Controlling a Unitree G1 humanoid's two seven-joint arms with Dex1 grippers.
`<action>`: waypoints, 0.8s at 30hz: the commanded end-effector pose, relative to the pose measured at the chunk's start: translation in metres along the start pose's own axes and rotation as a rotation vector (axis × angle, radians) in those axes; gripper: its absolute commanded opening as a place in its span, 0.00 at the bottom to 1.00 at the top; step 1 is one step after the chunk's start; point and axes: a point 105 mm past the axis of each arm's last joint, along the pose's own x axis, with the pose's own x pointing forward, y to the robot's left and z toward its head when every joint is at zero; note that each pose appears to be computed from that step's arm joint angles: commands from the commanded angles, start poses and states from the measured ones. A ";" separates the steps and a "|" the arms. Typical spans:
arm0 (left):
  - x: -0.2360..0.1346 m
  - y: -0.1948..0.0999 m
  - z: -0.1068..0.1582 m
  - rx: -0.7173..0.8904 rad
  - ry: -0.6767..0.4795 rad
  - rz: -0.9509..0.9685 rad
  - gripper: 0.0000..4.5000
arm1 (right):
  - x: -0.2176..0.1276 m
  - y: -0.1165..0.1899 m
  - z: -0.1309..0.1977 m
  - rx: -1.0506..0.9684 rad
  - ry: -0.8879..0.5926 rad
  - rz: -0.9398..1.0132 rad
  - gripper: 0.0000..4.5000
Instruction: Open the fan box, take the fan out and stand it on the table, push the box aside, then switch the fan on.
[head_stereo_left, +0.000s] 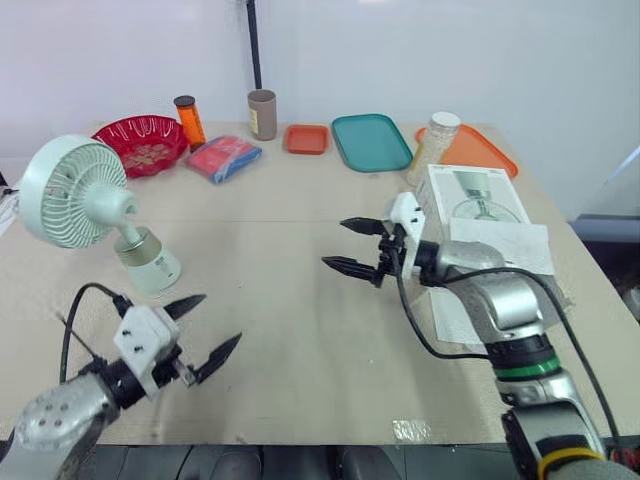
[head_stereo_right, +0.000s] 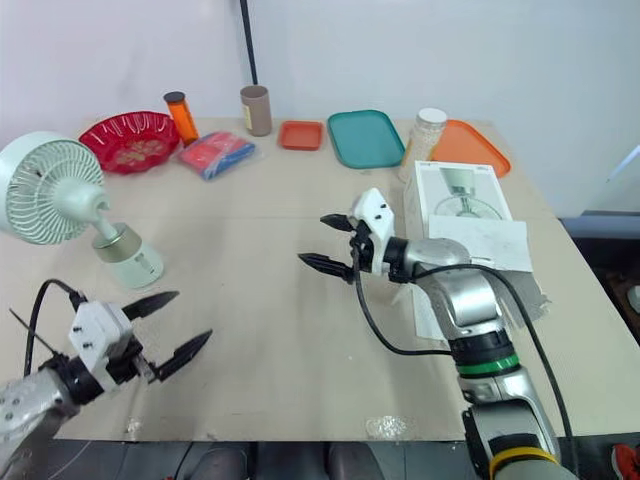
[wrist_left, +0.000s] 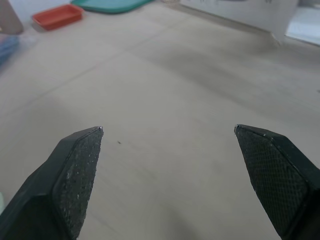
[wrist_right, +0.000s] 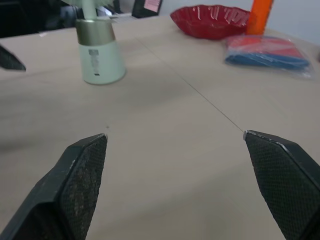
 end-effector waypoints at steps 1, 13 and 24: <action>-0.017 0.023 0.021 0.059 -0.051 0.190 1.00 | 0.011 -0.001 0.008 -0.052 -0.017 0.051 0.99; -0.079 0.070 0.022 0.062 -0.039 0.523 1.00 | 0.028 -0.002 0.003 -0.069 0.003 0.099 0.99; -0.103 0.115 0.030 0.082 -0.068 0.664 1.00 | 0.024 -0.002 0.005 -0.081 -0.008 0.085 0.99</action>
